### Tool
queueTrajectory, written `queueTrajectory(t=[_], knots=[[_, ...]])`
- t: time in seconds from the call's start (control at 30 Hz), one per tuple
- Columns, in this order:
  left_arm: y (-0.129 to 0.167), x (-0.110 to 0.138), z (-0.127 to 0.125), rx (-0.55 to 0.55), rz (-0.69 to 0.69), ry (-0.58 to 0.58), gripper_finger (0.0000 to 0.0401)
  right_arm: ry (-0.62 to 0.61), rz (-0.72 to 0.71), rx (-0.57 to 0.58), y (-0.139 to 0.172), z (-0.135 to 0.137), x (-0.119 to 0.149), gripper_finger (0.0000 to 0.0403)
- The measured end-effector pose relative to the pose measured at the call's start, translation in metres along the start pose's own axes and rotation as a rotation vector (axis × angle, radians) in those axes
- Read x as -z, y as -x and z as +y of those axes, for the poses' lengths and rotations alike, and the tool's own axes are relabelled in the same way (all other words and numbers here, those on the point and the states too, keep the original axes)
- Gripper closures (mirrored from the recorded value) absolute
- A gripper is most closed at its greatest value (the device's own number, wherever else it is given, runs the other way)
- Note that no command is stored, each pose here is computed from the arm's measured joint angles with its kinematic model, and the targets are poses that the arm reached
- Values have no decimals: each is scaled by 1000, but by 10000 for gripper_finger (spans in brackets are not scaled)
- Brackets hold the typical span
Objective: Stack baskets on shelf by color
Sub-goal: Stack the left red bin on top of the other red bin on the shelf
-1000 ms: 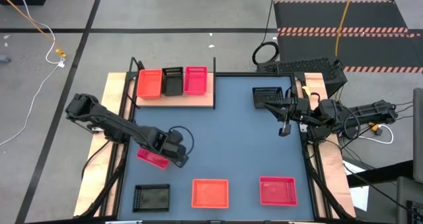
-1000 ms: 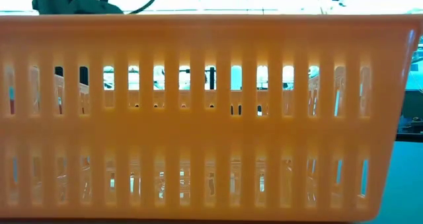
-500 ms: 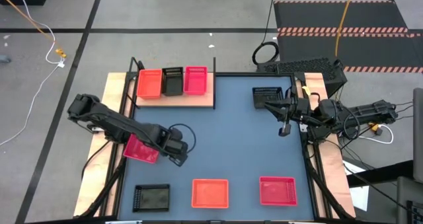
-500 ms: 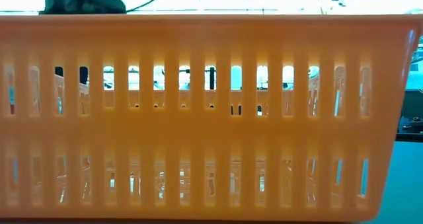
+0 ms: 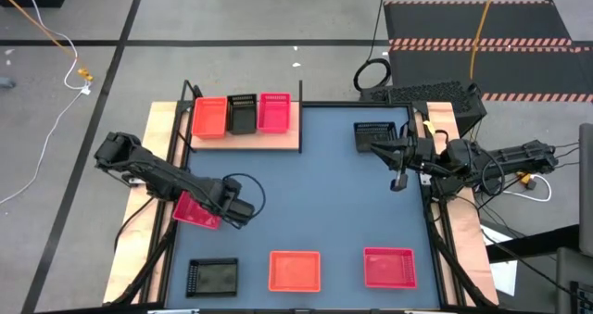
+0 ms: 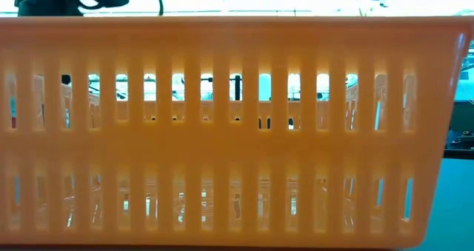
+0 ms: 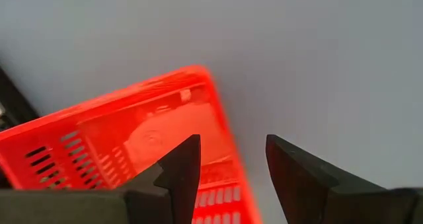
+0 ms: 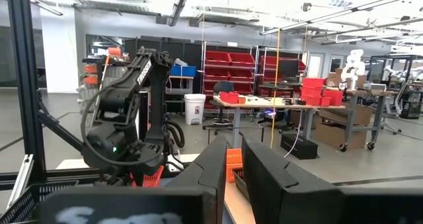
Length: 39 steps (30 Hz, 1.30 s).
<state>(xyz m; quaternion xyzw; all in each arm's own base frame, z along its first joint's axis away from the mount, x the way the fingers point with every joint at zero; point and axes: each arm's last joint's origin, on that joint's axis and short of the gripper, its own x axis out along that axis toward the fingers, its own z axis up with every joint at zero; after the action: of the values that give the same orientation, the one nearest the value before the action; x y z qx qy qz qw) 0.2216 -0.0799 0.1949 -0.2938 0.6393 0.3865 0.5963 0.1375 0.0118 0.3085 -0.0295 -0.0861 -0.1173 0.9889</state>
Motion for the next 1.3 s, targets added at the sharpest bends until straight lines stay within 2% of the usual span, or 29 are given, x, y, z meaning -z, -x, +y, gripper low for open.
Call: queueTrajectory(t=[0.2, 0.3, 0.43, 0.47, 0.6, 0.7, 0.8, 0.93, 1.0, 1.07, 1.2, 1.3], knots=[[-10, 2, 5, -36, 14, -46, 239, -1, -2, 0, 0, 0, 0, 358], [-10, 1, 2, 4, 9, -85, 284, -1, -2, 0, 0, 0, 0, 358], [-10, -2, -3, 68, 33, -132, 372, -1, -3, 0, 0, 0, 0, 358], [-10, -3, -3, 77, 39, -141, 384, -1, -3, 0, 0, 0, 0, 358], [-2, -8, -8, 137, 93, -125, 376, -1, -3, 0, 0, 0, 0, 358], [17, -11, -17, 216, 97, -142, 374, -1, -2, 0, 0, 0, 0, 358], [49, -15, -29, 331, 59, -202, 386, 2, -2, 0, 0, 0, 0, 358], [105, -20, -39, 499, -46, -345, 392, 3, -2, 0, 0, 0, 0, 358], [134, -22, -35, 522, -131, -439, 389, 3, -2, 0, 0, 0, 0, 358], [157, -24, -28, 493, -245, -542, 390, 3, -2, 0, 0, 0, 0, 358], [190, -28, -9, 320, -484, -778, 394, 3, -2, 0, 0, 0, 0, 358], [204, -37, 1, 176, -634, -908, 387, 3, -2, 0, 0, 0, 0, 358]])
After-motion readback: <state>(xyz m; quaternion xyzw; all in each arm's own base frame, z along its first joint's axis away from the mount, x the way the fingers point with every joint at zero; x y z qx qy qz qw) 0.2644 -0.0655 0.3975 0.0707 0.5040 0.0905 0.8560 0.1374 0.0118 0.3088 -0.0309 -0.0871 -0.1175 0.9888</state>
